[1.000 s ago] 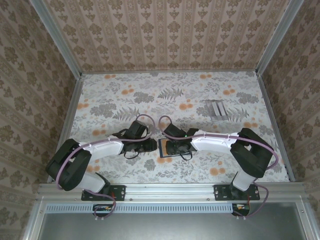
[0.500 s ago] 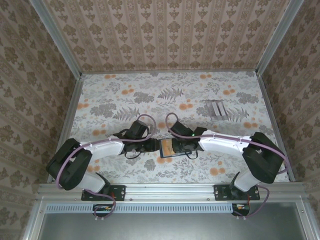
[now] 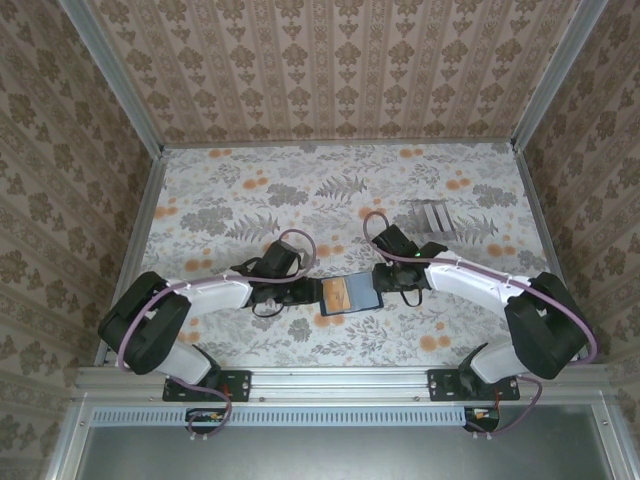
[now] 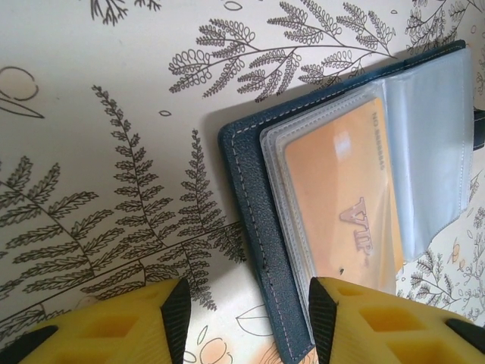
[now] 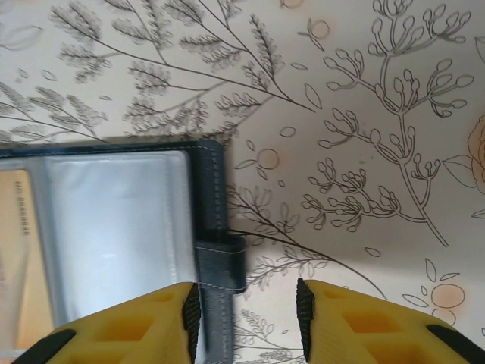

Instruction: Put the credit cards into the card holder

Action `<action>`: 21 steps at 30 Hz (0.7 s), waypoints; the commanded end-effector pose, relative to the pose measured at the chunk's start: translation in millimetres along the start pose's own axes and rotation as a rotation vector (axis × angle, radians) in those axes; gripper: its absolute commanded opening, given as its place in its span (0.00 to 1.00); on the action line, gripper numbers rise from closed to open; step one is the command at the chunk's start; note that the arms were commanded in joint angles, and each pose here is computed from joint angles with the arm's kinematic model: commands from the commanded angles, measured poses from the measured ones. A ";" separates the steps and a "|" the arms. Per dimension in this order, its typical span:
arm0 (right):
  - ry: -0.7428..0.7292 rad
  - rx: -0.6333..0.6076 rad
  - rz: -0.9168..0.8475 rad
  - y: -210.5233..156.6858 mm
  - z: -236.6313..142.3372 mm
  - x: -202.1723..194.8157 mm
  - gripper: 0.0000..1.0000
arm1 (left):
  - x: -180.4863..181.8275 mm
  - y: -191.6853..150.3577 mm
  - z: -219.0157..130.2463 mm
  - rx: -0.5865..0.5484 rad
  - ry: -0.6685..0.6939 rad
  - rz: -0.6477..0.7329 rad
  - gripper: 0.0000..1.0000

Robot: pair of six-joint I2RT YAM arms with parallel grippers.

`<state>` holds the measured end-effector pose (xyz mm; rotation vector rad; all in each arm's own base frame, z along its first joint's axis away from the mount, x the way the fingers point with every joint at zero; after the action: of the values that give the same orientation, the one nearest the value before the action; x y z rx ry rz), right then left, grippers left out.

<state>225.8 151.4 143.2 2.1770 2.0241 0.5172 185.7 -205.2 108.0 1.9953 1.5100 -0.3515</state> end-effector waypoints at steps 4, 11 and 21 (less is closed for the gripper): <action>0.043 0.132 -0.074 -7.4 24.7 -0.7 0.36 | -6.3 3.3 5.8 0.047 -0.035 -0.002 0.47; 0.088 0.151 -0.052 -7.3 36.5 2.9 0.17 | -2.3 5.2 7.8 0.039 -0.063 -0.029 0.48; 0.520 0.167 0.290 -11.3 45.8 -19.8 0.00 | 4.3 6.8 2.7 0.041 0.005 -0.024 0.48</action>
<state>233.0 135.9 100.0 2.4890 2.0700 0.8497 191.8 -208.3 106.8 1.9845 1.5072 -0.4172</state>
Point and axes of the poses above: each hand's point on the last joint's axis, 136 mm out from that joint toward the fingers, its own z axis out along the fingers, its own x axis along the line the jaws close on, y = z × x, the point moved 10 cm from there along -z, back along the fingers, and after that the axes turned 7 degrees about z, right-handed, at the moved point
